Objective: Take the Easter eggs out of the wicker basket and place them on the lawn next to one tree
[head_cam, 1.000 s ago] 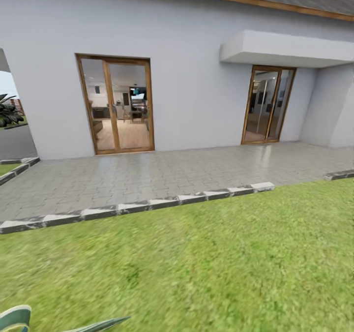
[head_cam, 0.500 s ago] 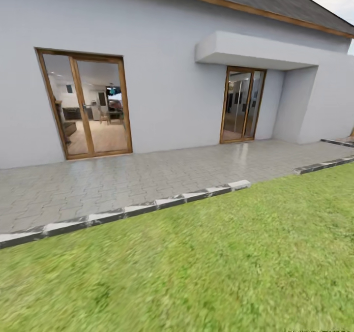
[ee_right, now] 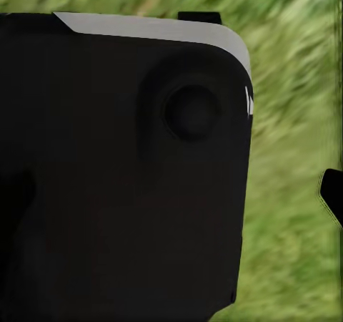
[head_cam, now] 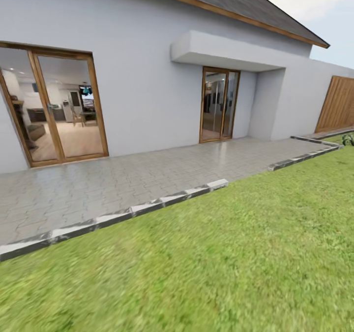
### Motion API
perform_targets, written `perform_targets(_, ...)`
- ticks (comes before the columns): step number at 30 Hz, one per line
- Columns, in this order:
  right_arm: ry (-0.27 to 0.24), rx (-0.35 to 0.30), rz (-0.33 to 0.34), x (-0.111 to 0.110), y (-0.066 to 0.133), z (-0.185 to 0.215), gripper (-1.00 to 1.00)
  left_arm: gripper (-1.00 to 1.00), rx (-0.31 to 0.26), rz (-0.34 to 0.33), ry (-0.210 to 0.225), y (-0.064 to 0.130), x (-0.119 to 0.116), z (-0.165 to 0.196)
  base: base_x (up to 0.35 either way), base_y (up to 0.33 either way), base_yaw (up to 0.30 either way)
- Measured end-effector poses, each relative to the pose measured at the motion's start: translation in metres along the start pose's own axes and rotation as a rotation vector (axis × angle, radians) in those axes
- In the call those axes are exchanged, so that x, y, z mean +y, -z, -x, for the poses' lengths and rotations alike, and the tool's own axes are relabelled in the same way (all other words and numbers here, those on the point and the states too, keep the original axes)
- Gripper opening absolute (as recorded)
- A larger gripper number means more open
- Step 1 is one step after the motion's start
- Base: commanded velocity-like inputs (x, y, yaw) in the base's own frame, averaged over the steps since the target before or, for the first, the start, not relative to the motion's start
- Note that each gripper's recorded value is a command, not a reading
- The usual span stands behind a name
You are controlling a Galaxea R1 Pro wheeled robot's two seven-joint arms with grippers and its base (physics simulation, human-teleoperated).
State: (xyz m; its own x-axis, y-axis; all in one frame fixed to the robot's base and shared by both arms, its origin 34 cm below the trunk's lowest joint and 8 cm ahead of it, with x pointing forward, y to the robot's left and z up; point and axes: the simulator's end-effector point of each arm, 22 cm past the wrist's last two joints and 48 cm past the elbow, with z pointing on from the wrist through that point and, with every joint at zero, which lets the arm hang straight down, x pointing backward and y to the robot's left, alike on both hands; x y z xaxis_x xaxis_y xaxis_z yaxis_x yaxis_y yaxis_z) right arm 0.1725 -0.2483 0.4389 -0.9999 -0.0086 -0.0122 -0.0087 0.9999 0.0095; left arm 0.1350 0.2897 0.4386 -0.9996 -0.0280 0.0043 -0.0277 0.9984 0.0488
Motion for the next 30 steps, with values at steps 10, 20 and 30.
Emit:
perform_targets(10, 0.000, 0.000, 0.000, 0.0000, 0.0000, 0.0000, 1.00, 1.00, 0.000, 0.000, 0.000, 0.0000, 0.0000, 0.0000, 0.273, -0.160, -0.196)
perform_targets(20, 0.000, 0.000, 0.000, 0.0000, 0.0000, 0.0000, 1.00, 1.00, 0.000, -0.001, 0.000, 0.0000, -0.0001, -0.0001, 0.281, -0.146, -0.183)
perform_targets(30, 0.000, 0.000, 0.000, 0.0000, 0.0000, -0.0001, 1.00, 1.00, 0.000, 0.000, 0.000, 0.0000, -0.0001, -0.0001, 0.294, -0.122, -0.003)
